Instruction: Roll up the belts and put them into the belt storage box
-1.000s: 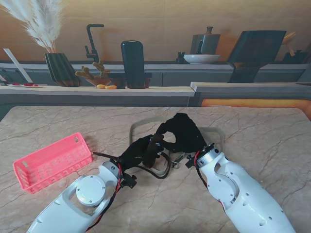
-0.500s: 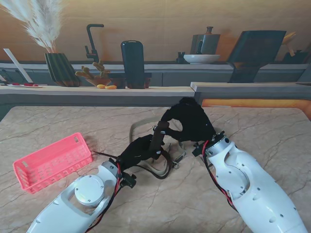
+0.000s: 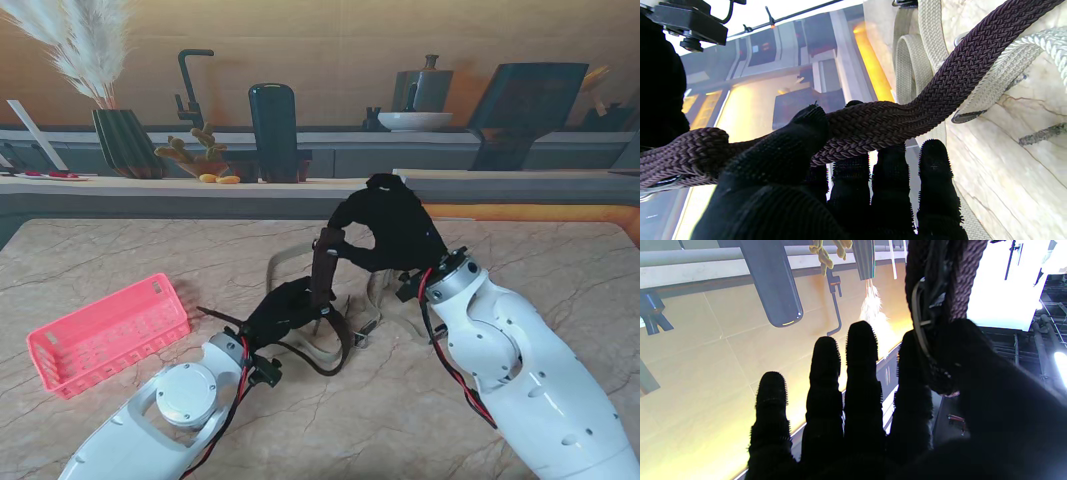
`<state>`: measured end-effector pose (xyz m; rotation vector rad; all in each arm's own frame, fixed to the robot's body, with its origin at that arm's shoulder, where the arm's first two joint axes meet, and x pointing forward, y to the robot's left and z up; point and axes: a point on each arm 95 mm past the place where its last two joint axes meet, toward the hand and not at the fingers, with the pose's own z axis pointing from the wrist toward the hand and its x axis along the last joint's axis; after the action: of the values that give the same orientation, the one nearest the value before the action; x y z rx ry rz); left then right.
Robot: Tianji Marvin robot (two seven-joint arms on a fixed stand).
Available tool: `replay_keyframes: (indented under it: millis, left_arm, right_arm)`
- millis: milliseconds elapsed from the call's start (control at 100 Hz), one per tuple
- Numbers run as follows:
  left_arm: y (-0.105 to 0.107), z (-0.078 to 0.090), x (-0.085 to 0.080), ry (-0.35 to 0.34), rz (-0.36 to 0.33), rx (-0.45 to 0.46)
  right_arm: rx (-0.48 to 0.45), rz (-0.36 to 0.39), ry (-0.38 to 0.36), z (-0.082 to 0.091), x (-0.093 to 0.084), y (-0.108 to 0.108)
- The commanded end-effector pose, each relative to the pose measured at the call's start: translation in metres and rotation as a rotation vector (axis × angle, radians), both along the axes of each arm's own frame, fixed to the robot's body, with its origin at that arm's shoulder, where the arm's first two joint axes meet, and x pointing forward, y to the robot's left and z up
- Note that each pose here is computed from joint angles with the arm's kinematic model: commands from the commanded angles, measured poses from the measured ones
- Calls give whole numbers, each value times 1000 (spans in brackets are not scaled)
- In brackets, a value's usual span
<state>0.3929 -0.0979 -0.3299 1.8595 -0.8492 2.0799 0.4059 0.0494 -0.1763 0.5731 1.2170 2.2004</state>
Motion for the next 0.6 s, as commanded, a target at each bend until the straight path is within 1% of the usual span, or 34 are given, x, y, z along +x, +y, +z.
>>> replay_keyframes:
  millis: [0, 140, 300, 440, 590]
  left_arm:
    - [-4, -3, -2, 26, 4, -10]
    - [-6, -5, -1, 62, 8, -18]
    - [-7, -6, 1, 74, 7, -19]
    - [-8, -5, 0, 70, 5, -27]
    - [-7, -3, -4, 72, -3, -49]
  right_arm:
    - [2, 12, -29, 10, -1, 2]
    - [-24, 13, -50, 10, -1, 0]
    - [-69, -1, -89, 9, 2, -4]
    - [-91, -5, -90, 3, 6, -6]
    - [-120, -12, -77, -8, 11, -7]
